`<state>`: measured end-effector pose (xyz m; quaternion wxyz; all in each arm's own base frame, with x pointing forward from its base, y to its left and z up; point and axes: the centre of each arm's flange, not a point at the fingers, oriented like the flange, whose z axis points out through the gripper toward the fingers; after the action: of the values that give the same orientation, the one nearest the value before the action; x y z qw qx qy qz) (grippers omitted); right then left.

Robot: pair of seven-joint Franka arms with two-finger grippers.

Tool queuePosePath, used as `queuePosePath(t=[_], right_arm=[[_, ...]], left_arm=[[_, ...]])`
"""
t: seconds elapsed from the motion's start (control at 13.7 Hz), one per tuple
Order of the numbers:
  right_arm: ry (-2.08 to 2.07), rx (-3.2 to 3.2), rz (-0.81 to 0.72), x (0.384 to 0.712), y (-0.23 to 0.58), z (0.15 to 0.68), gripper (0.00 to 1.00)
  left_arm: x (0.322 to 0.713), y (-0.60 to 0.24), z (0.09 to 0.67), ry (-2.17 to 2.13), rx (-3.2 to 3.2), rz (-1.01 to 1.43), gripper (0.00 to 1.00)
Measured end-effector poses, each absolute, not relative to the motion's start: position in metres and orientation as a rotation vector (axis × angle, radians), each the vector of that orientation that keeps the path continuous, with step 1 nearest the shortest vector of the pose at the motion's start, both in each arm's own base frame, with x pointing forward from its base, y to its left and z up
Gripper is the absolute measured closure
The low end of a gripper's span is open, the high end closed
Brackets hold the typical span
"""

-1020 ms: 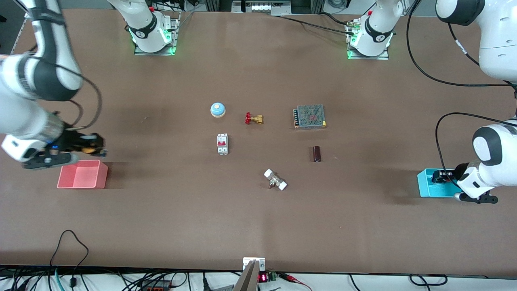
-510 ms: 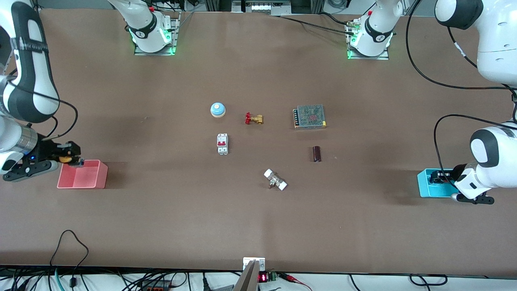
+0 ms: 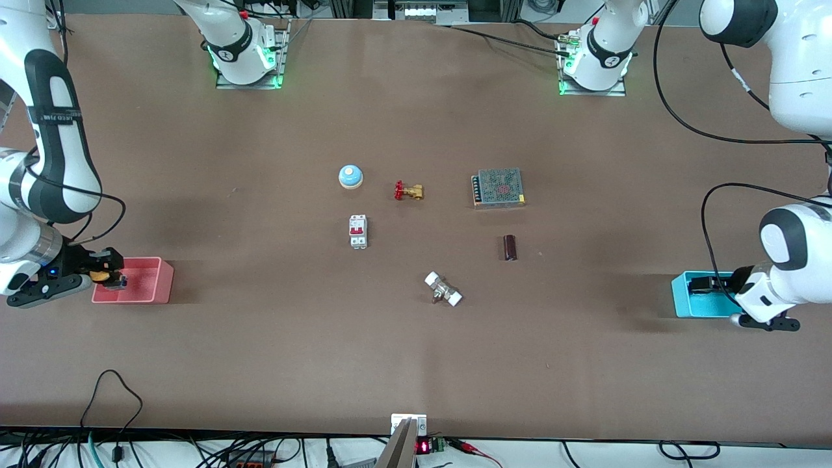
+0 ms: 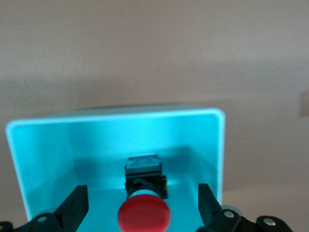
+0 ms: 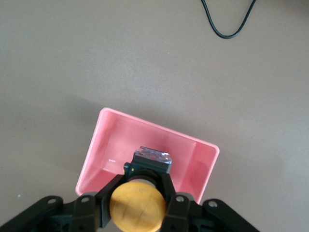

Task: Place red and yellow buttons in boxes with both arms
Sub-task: 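Lower and release the red button into the cyan box with the left gripper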

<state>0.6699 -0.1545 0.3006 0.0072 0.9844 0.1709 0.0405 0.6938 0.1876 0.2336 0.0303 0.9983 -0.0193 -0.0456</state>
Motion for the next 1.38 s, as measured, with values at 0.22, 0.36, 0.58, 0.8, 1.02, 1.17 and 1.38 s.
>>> queuePosePath(t=[0.22, 0.36, 0.58, 0.8, 1.02, 1.17, 1.38], right_arm=[[0.512, 3.138, 0.141, 0.67, -0.155, 0.284, 0.63], [0.506, 3.147, 0.134, 0.67, -0.155, 0.279, 0.63], [0.503, 3.157, 0.102, 0.668, -0.156, 0.264, 0.63], [0.496, 3.166, 0.073, 0.666, -0.158, 0.25, 0.63], [0.483, 3.174, 0.074, 0.666, -0.159, 0.244, 0.63], [0.469, 3.187, 0.075, 0.666, -0.159, 0.24, 0.63], [0.466, 3.19, 0.067, 0.665, -0.16, 0.233, 0.63]], left_arm=[[0.704, 0.157, 0.311, -0.123, 3.077, -0.055, 0.0], [0.705, 0.12, 0.371, -0.201, 3.082, -0.004, 0.0], [0.701, 0.067, 0.434, -0.227, 3.088, 0.074, 0.0], [0.688, 0.017, 0.476, -0.119, 3.102, 0.072, 0.0], [0.665, -0.013, 0.525, 0.015, 3.104, 0.081, 0.0], [0.646, -0.005, 0.555, 0.057, 3.103, 0.077, 0.0], [0.62, 0.012, 0.59, 0.101, 3.094, 0.056, 0.0]])
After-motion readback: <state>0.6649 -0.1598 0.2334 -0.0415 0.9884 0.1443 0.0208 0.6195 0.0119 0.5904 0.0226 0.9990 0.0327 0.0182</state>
